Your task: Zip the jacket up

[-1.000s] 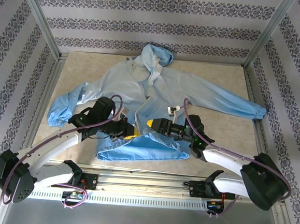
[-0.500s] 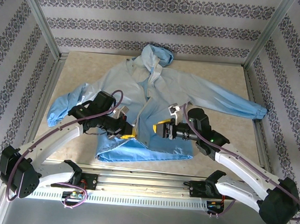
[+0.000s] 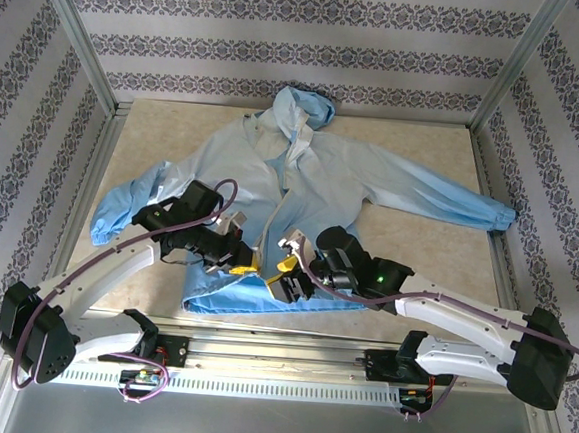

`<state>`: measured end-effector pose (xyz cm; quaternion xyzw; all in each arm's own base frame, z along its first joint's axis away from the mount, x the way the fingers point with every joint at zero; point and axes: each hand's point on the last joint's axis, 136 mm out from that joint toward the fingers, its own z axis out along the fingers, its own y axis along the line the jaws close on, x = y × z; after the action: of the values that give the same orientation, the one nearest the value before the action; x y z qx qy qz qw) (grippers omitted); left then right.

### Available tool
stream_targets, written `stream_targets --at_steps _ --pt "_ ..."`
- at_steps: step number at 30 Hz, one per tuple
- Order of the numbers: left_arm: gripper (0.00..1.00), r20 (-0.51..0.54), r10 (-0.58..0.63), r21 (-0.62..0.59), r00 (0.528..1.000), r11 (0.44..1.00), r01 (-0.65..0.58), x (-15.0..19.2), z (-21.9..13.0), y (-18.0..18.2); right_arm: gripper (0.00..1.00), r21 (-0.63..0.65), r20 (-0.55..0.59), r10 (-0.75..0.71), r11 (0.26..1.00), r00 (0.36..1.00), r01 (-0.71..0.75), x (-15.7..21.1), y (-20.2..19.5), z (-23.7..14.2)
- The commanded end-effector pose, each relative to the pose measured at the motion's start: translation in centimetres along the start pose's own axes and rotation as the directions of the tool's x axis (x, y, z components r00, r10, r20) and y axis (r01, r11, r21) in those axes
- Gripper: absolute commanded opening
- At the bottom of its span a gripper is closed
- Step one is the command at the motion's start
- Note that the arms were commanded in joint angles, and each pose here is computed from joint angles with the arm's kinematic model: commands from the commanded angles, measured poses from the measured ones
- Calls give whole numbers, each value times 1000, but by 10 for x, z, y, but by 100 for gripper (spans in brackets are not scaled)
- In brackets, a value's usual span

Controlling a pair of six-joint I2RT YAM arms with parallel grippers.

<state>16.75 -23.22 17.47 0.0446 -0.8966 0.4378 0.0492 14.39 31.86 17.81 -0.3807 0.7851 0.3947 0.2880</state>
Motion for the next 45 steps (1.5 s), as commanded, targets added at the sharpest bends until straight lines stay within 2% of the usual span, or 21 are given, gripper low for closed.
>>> stream_targets --at_steps 1,6,12,20,25,30,33,36,41,45 --pt "0 0 -36 27 999 999 36 3 5 10 63 17 73 50 999 996 -51 -8 -6 -6" --pt "0 -13 -65 31 998 997 65 6 12 21 66 24 -8 -55 998 998 55 21 -3 2" --pt "0 -23 -67 31 997 997 68 6 13 20 72 117 -98 -214 967 972 225 51 -15 25" --pt "0 -31 -71 28 997 997 72 8 12 18 74 237 -92 -365 896 926 376 37 -27 49" --pt "0 -47 -89 24 995 996 90 10 12 18 68 299 -84 -409 859 909 415 28 -37 60" --pt "0 -56 -104 32 993 994 105 10 12 16 63 298 -88 -427 850 900 433 30 -40 72" --pt "0 -62 -116 28 991 993 117 11 13 17 57 296 -82 -434 849 897 438 30 -40 77" --pt "0 -68 -122 10 990 992 123 12 13 20 47 299 -60 -440 848 896 436 29 -40 80" --pt "0 -67 -124 -39 990 992 121 12 12 27 16 321 -40 -443 843 896 431 26 -41 79" --pt "0 -69 -122 -84 990 990 116 15 10 33 1 328 -37 -439 843 898 426 23 -41 78"
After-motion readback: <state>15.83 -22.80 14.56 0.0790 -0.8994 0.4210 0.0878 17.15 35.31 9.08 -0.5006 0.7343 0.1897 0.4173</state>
